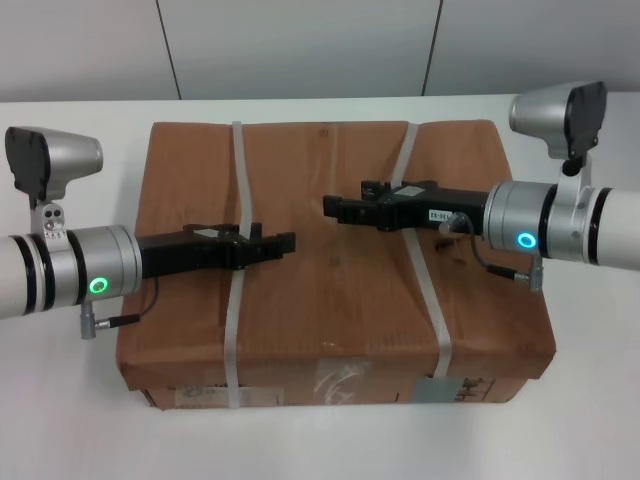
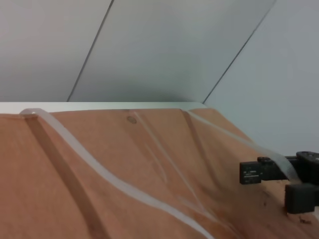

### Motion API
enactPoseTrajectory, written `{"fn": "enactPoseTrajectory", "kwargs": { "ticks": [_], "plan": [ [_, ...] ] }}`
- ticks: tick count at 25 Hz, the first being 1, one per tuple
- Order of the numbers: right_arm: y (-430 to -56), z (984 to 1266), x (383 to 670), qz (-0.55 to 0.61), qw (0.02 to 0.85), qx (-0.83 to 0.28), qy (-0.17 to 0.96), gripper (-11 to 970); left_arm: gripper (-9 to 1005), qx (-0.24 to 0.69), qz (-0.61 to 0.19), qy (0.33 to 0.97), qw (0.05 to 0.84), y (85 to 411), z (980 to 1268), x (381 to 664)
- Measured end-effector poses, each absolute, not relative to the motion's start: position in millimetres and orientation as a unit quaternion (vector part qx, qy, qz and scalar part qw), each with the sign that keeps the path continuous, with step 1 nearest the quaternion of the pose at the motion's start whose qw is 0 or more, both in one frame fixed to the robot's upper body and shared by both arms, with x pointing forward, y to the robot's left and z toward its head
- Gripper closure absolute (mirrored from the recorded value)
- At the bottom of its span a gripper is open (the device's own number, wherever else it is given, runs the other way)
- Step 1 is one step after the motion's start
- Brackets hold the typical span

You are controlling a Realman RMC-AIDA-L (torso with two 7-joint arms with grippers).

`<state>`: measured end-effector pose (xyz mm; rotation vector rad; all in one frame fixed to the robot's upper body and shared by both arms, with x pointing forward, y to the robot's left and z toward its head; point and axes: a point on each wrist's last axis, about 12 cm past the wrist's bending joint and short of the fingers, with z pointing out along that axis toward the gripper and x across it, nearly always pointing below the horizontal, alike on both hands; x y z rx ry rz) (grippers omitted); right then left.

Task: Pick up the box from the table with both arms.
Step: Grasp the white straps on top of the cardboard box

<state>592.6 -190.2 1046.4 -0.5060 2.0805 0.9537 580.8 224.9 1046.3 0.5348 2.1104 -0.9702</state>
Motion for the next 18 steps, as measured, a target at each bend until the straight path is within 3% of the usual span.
{"fn": "enactPoseTrajectory", "kwargs": {
  "ticks": [6, 11, 18],
  "plan": [
    [-192.6, 1042.4, 589.4, 0.365, 0.398, -0.214, 0.814, 168, 478, 0.211, -0.371, 0.823, 0.374, 227.2, 1043.2, 578.6],
    [-194.4, 1040.6, 587.9, 0.363, 0.405, -0.213, 0.812, 290, 721, 0.215, -0.368, 0.823, 0.376, 228.0, 1041.3, 576.8],
    [-201.3, 1035.9, 582.3, 0.366, 0.411, -0.191, 0.813, 471, 827, 0.219, -0.368, 0.821, 0.377, 225.7, 1043.2, 579.0]
  ]
}}
